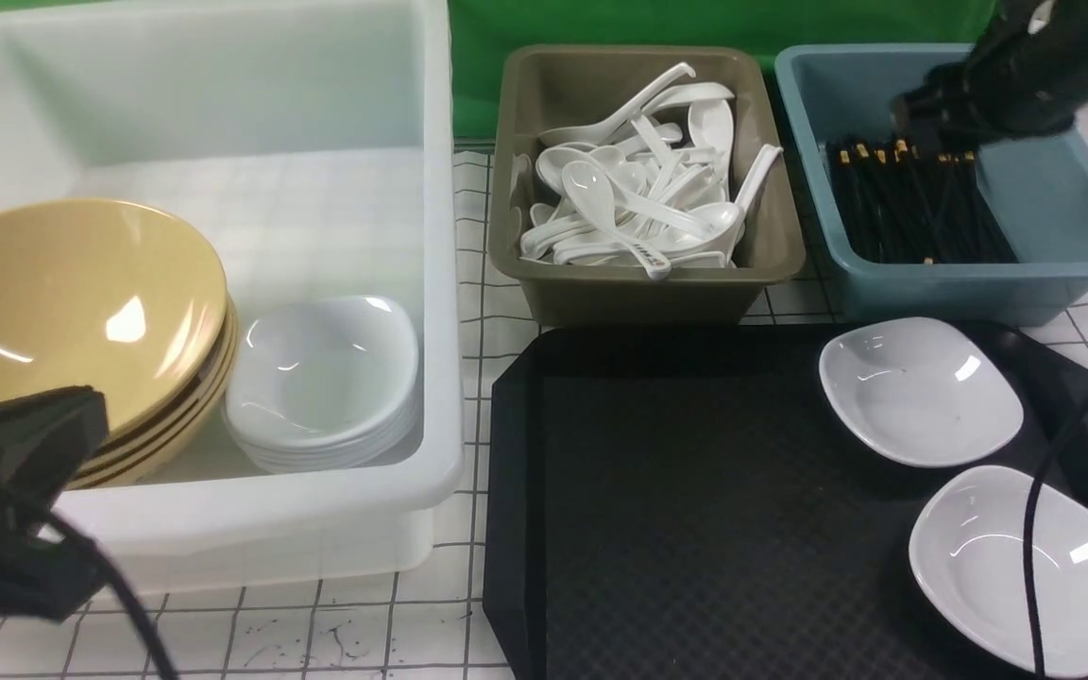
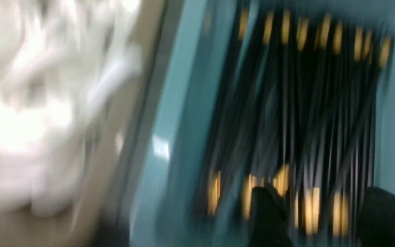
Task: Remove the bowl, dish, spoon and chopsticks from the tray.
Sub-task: Use the right arm to put a chopstick into the small storage box on the right, then use the right arm to grab the plate
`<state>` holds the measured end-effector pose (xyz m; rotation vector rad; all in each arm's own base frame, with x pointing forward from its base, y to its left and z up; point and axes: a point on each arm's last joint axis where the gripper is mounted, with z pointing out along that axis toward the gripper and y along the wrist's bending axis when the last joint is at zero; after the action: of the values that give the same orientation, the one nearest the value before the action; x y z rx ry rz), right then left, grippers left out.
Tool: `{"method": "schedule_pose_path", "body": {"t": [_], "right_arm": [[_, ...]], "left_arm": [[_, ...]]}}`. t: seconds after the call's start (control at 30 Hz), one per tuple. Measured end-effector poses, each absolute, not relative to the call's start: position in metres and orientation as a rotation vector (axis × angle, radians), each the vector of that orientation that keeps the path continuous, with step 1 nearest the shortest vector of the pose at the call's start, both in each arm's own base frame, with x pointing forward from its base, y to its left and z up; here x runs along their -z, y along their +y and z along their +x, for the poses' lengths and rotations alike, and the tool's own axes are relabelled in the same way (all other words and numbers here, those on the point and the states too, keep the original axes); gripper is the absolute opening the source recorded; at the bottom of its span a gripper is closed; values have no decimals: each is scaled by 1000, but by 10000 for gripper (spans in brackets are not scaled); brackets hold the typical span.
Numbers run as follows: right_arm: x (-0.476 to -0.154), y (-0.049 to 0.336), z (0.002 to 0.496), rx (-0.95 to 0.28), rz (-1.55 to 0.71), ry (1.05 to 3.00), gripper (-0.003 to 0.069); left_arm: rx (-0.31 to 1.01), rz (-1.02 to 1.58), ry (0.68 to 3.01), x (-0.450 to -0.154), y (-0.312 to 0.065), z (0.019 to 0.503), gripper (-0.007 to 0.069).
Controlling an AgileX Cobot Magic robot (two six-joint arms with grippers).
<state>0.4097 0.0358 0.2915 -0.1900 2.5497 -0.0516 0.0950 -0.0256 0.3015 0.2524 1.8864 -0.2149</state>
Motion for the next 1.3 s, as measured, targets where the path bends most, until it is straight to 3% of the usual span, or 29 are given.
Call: {"method": "schedule_pose_path", "body": {"t": [0.17,0.3,0.47,0.73,1.0,1.17,1.3], "right_arm": [[-229,29,366,77,-223,2889,401],[-196,28,356,64,-189,2899,401],[-178,30,365,31,-166,2851,402],[-177,30,360,26,-167,2888,358],[-228,15,348,31,-101,2760,370],[-212,-6,347,42,15,2814,390],[-192,-5,348,-17,68,2873,392]], "left_arm": [[175,243,1763,-291,-22,73,-12],[143,212,1661,-286,-18,62,-8],[130,202,1606,-288,-17,57,-6],[129,201,1604,-288,-17,57,-6],[128,200,1602,-289,-17,57,-6],[128,200,1601,-289,-17,57,-6],[128,200,1601,-289,-17,57,-6]]}}
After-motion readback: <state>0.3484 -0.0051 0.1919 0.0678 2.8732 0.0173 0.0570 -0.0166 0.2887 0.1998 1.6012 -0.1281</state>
